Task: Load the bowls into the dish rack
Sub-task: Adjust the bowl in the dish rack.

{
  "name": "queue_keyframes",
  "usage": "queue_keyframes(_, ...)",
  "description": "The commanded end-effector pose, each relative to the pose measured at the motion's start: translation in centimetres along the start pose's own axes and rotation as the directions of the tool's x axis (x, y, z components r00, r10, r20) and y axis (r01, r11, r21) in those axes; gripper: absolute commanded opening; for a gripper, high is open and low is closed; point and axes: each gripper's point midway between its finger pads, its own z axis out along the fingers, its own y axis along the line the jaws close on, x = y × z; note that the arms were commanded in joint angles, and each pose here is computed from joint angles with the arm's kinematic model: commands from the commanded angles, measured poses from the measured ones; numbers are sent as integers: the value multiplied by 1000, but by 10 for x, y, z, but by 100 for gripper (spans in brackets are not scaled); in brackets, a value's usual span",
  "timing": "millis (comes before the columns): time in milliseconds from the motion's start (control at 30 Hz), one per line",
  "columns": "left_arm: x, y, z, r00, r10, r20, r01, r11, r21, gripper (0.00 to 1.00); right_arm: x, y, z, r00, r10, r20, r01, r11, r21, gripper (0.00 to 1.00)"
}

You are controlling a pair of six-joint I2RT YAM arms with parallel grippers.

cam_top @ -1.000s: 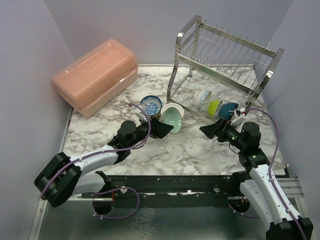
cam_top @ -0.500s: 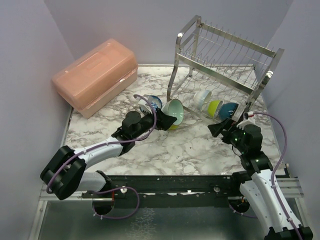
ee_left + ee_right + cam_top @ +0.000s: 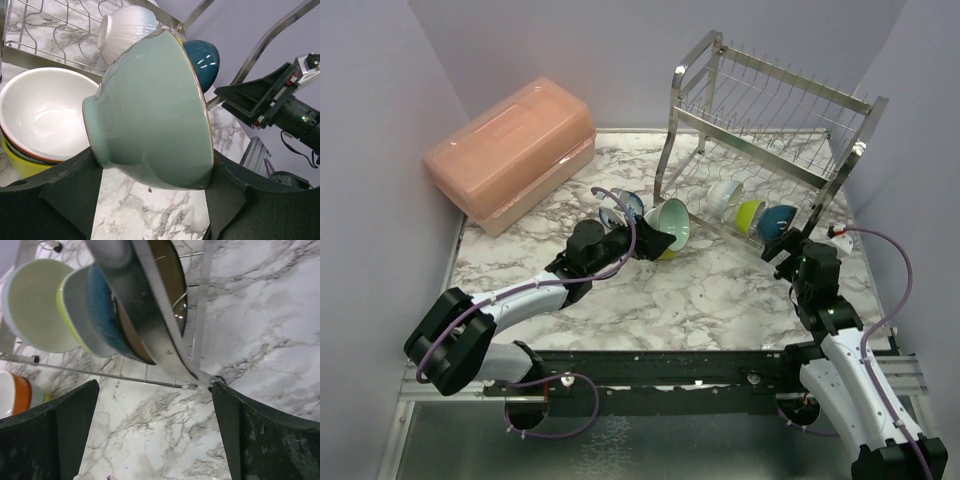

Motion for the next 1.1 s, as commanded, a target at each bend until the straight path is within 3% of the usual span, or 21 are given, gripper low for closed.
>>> queue_keyframes(0,-32,-24,-4,994,24,103,-31,997,74,0,-24,-20,9,994,-30,102,15,990,143,100)
queue_keyframes(133,-32,-25,-8,994,3,108,-11,997,76,0,-26,-35,12,992,-29,120,0,973,229,100)
queue_keyframes(467,-44,-31,-13,989,7,146,-19,996,82,0,-21,-51,17,988,4,155,-49,957,287,99)
queue_keyframes(933,-46,-28,-13,987,20,156,-31,997,68,0,-69,-81,-6,927,31,374,-193,894,406,99)
queue_keyframes(1067,-43,-27,-13,988,25,150,-35,997,65,0,-70,-73,-2,934,34,355,-175,911,373,100)
